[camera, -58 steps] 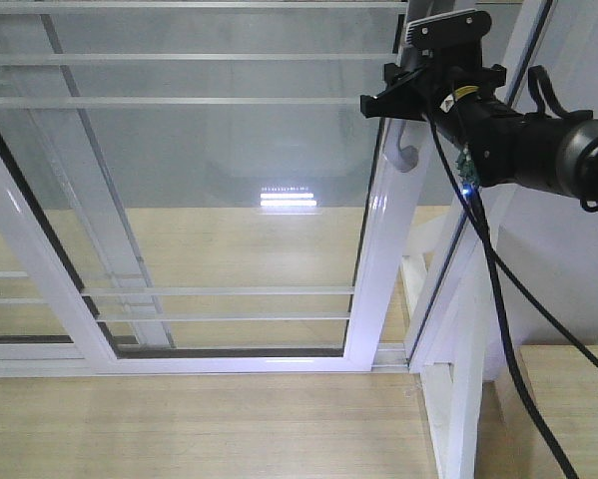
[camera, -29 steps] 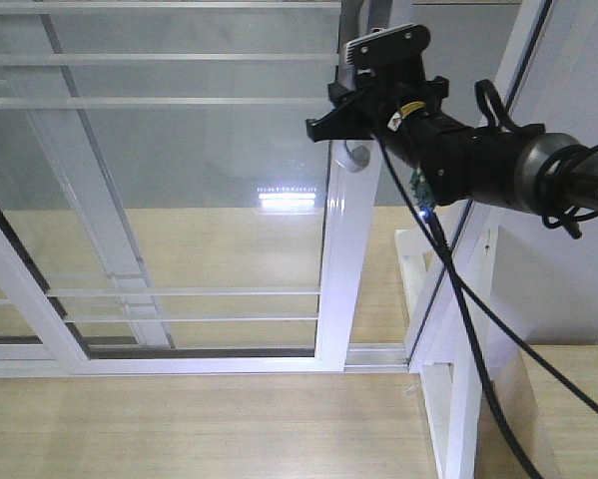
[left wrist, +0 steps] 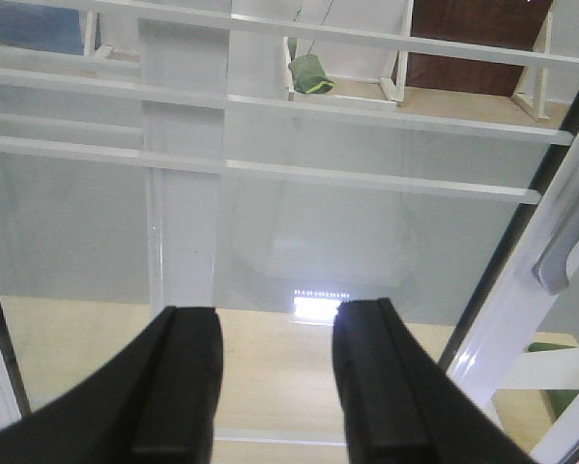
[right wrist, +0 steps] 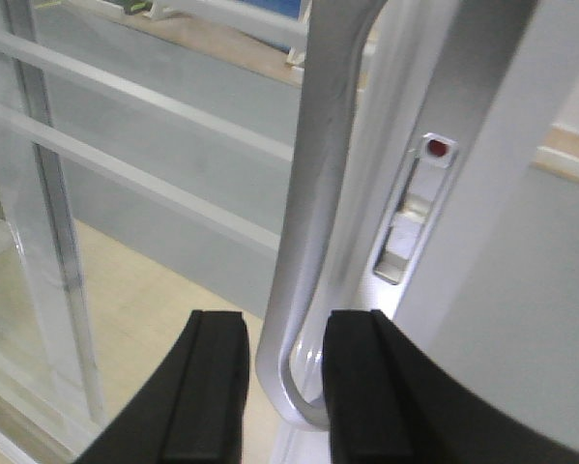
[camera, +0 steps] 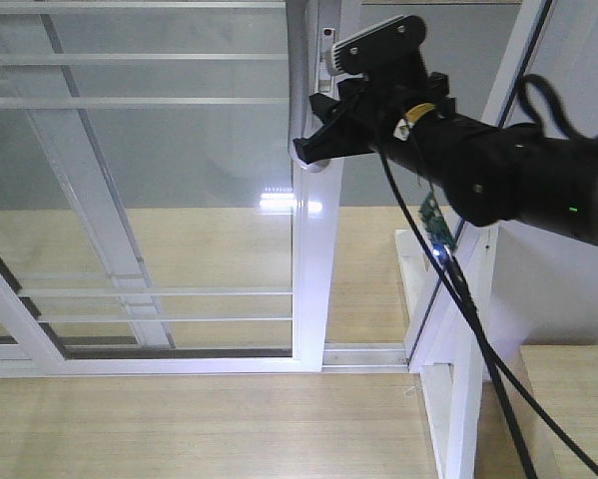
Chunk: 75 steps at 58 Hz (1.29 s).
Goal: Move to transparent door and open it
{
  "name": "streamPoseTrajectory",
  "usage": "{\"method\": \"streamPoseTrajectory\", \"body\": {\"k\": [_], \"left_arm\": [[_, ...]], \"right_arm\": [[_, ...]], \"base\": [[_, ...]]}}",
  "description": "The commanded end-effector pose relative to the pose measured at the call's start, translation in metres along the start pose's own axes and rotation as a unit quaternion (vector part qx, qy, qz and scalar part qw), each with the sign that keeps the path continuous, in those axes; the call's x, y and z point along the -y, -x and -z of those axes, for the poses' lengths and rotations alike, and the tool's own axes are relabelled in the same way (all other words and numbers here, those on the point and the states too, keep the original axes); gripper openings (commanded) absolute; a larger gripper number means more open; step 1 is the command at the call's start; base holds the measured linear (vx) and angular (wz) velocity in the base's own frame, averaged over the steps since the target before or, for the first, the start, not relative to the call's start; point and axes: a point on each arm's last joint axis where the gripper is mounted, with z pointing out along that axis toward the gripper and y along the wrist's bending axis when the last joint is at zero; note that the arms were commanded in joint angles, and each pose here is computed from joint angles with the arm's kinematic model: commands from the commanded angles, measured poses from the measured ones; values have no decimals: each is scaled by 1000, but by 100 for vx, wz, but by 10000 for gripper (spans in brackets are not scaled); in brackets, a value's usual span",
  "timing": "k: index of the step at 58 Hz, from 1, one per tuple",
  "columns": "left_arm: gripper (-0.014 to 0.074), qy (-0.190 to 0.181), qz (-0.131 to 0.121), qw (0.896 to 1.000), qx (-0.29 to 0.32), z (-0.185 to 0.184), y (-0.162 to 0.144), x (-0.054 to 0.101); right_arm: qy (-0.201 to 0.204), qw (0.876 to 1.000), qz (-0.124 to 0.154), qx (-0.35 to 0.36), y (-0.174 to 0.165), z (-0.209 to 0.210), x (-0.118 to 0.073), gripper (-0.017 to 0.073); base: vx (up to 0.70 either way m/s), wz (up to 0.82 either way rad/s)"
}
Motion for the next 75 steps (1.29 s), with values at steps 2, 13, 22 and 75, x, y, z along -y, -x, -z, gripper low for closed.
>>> {"method": "streamPoseTrajectory", "body": {"k": [2, 13, 22, 75], "left_arm": [[410, -10, 4, 998, 56, 2, 18, 3], [410, -6, -32, 999, 37, 2, 15, 3], [410, -6, -52, 998, 38, 2, 15, 3], [449, -209, -68, 974, 62, -147, -30, 119]], "right_arm": [[-19, 996, 8, 90, 34, 55, 8, 286], [-58, 995, -53, 59, 15, 131, 30, 286], [-102, 993, -52, 23, -1, 181, 48, 286], [-137, 989, -56, 12, -4, 230, 52, 286]], "base": [[0, 0], [0, 0], [0, 0], [0, 0]]}}
